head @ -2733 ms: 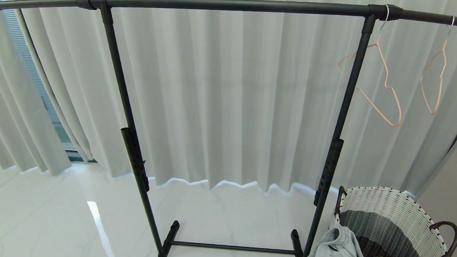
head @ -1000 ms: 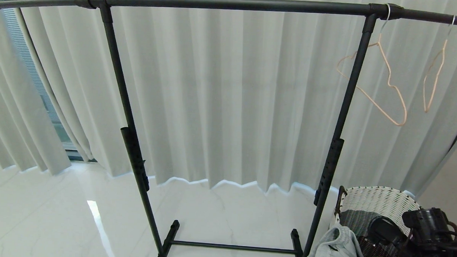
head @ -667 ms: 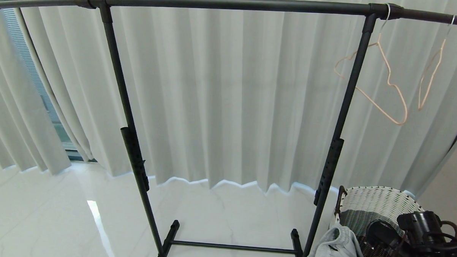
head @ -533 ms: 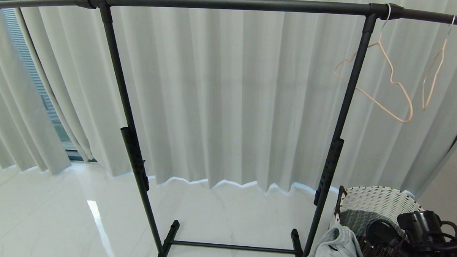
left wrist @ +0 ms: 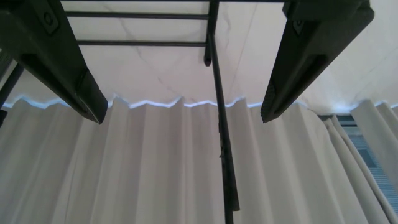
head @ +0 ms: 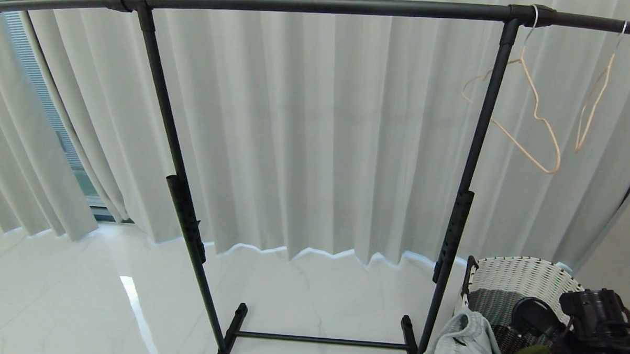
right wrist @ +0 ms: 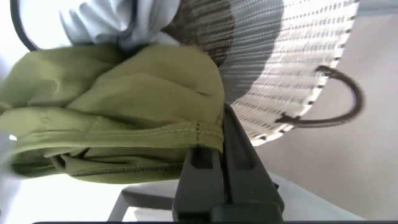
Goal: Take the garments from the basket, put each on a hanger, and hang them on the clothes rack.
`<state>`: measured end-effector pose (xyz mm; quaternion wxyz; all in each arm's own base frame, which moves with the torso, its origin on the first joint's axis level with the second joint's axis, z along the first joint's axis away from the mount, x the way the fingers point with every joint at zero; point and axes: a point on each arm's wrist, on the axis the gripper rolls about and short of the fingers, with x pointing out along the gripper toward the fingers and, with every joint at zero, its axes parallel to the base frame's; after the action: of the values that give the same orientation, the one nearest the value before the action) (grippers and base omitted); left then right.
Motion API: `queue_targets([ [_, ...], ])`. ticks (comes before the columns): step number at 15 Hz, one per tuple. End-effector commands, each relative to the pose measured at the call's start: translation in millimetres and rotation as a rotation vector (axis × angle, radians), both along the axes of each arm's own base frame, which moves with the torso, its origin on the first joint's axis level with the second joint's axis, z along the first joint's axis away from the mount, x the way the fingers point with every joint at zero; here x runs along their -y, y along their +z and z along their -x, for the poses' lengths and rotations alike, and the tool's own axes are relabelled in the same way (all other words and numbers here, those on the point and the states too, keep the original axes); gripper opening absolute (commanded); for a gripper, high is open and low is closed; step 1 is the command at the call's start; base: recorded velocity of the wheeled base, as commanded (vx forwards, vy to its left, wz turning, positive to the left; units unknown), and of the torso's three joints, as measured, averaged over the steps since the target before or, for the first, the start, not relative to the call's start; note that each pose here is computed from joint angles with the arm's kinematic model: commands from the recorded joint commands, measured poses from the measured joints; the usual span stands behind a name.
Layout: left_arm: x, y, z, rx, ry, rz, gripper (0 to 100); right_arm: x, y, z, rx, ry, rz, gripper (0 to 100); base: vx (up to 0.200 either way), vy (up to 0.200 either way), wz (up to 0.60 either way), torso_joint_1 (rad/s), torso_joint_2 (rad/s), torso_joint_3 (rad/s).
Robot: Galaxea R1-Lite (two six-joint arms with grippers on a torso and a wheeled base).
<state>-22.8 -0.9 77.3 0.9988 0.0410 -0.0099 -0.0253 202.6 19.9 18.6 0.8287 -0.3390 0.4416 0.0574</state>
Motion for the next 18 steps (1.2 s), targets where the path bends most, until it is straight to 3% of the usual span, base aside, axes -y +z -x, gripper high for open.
queue_targets([
  [1,0,0,0,-0.001,0.001,-0.001,100,1,26,6,0.102,0.001,-0.012,0,0.000,0.000,0.00,0.000,0.00,0.000],
  [5,0,0,0,0.000,0.001,-0.006,100,2,77,15,0.164,-0.023,-0.041,0,0.000,0.000,0.00,0.000,0.00,0.000],
  [10,0,0,0,0.000,0.001,-0.007,100,6,154,60,0.196,-0.049,-0.081,0,0.000,0.000,0.00,0.000,0.00,0.000],
  [15,0,0,0,0.000,0.001,-0.007,100,7,190,88,0.304,-0.012,-0.109,0,0.000,0.000,0.00,0.000,0.00,0.000],
  [18,0,0,0,-0.001,0.001,-0.004,100,5,203,98,0.373,0.022,-0.125,0,-0.200,0.000,0.00,0.001,0.00,0.001],
])
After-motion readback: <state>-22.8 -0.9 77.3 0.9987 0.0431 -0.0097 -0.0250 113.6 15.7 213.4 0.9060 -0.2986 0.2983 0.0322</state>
